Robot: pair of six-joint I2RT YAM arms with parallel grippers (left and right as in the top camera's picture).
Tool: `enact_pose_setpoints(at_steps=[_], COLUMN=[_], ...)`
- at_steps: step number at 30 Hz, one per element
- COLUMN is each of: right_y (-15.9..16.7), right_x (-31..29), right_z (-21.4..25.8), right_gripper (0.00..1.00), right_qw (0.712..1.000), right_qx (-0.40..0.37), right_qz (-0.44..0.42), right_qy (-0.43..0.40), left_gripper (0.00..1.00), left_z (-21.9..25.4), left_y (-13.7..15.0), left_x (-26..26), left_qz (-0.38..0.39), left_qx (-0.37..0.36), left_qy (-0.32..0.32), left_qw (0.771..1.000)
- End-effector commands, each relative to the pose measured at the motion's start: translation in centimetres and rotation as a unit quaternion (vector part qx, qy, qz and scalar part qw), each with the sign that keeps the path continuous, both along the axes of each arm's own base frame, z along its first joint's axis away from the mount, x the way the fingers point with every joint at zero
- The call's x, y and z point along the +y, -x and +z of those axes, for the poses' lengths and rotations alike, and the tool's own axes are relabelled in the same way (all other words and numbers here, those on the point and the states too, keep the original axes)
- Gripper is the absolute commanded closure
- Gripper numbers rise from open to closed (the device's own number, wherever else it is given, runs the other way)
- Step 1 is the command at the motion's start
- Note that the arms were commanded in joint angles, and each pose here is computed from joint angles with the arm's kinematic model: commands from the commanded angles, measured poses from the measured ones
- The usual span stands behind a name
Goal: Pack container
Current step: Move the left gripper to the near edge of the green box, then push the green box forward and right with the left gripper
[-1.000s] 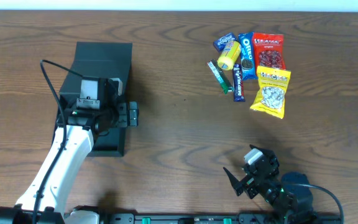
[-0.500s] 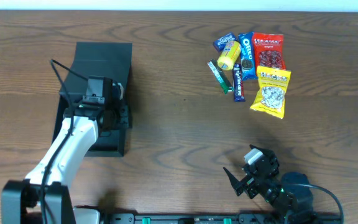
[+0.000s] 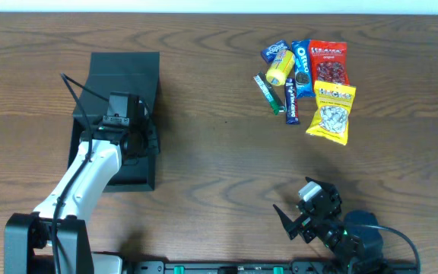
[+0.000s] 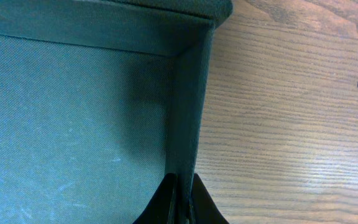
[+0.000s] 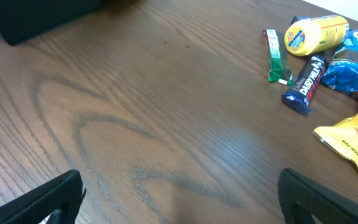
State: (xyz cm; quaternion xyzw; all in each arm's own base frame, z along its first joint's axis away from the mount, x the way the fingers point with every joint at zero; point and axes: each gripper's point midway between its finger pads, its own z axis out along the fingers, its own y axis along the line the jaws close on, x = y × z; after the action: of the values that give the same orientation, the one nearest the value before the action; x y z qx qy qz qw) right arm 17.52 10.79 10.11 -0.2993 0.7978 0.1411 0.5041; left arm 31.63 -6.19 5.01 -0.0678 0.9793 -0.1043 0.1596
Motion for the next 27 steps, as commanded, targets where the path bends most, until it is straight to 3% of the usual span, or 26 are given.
enact_pose_setpoints(at_steps=[1, 10, 17, 27], right_y=[0.1, 0.1, 0.1, 0.1], right_x=[0.1, 0.1, 0.1, 0.1], right_z=[0.0, 0.0, 0.0, 0.0], right_gripper=[0.01, 0.01, 0.01, 0.01], right_qw=[1.000, 1.000, 1.000, 1.000], right_qx=[-0.005, -0.005, -0.005, -0.005], right_qz=[0.007, 0.007, 0.007, 0.007], right_qy=[0.004, 0.004, 0.004, 0.004], left_gripper=[0.94, 0.94, 0.94, 0.94], left_z=[0.1, 3.3, 6.8, 4.7], left_y=[-0.1, -2.9, -5.6, -6.5], left_x=[-0.3, -2.7, -7.0, -10.7], left_qz=[0.035, 0.021, 0.026, 0.024], left_qx=[0.008, -0.046, -0.109, -0.082], left_qy=[0.020, 0.015, 0.061, 0.103], left_qw=[0.999, 0.999, 0.992, 0.991])
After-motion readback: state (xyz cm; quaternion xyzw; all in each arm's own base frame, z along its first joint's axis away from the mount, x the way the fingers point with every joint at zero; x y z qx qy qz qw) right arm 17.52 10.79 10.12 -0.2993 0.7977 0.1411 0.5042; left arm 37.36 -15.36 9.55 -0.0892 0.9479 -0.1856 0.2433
